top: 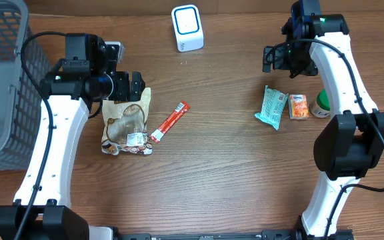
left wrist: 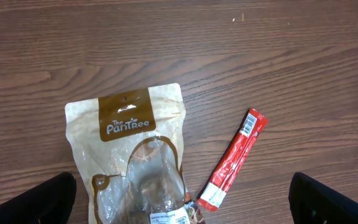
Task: Scan the item barcode
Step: 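Move the right gripper left toward the red snack stick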
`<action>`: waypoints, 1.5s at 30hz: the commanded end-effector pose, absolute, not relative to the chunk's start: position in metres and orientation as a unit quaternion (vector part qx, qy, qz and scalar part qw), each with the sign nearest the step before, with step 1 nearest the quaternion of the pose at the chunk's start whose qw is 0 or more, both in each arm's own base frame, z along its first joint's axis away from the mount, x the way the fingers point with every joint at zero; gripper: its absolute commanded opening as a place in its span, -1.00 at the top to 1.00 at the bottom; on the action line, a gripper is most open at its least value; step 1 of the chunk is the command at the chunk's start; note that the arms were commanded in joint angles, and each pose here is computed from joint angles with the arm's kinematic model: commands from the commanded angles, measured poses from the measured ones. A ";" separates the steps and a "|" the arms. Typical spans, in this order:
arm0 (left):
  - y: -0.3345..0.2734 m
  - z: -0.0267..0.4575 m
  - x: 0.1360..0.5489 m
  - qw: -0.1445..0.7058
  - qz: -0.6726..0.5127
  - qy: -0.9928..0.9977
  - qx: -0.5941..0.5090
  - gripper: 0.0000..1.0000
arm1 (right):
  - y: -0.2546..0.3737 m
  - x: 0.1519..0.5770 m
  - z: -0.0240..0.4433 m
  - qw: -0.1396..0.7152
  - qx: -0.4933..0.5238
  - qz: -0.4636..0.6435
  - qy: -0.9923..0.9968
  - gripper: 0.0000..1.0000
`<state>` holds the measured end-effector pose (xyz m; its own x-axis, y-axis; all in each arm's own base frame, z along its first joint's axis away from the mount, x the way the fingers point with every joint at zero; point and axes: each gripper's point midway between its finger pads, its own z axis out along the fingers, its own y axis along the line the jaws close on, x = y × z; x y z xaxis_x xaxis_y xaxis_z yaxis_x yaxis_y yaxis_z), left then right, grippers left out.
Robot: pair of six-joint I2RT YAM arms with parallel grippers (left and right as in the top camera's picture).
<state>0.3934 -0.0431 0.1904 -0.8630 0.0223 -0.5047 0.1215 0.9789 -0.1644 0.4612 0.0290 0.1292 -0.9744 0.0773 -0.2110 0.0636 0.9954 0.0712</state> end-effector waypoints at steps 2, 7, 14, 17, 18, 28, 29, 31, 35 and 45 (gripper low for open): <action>-0.045 0.191 0.396 0.260 -0.101 0.960 0.034 -0.99 | 0.027 0.462 0.130 0.110 0.036 0.029 0.993 -1.00; -0.045 0.191 0.396 0.260 -0.101 0.960 0.034 -1.00 | 0.027 0.462 0.130 0.110 0.036 0.029 0.993 -1.00; -0.045 0.191 0.396 0.260 -0.101 0.960 0.034 -1.00 | 0.027 0.462 0.130 0.110 0.036 0.029 0.993 -1.00; -0.045 0.191 0.396 0.260 -0.101 0.960 0.034 -1.00 | 0.027 0.462 0.130 0.110 0.036 0.029 0.993 -1.00; -0.045 0.191 0.396 0.260 -0.101 0.960 0.034 -0.99 | 0.027 0.462 0.130 0.110 0.036 0.029 0.993 -1.00; -0.045 0.191 0.396 0.260 -0.101 0.960 0.034 -1.00 | 0.027 0.462 0.130 0.110 0.036 0.029 0.993 -1.00; -0.045 0.191 0.396 0.260 -0.101 0.960 0.034 -1.00 | 0.027 0.462 0.130 0.110 0.036 0.029 0.993 -1.00; -0.045 0.191 0.396 0.260 -0.101 0.960 0.034 -1.00 | 0.027 0.462 0.130 0.110 0.036 0.029 0.993 -1.00; -0.045 0.191 0.396 0.260 -0.101 0.960 0.034 -1.00 | 0.028 0.474 0.133 0.136 0.035 0.032 0.990 -1.00; -0.045 0.191 0.396 0.260 -0.101 0.960 0.034 -1.00 | 0.075 0.482 0.145 0.148 0.012 0.170 0.974 -1.00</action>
<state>0.3934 -0.0431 0.1904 -0.8630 0.0223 -0.5047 0.1215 0.9789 -0.1644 0.4923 0.0485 0.1406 -0.9405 0.0772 -0.3309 0.0163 0.9830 0.1831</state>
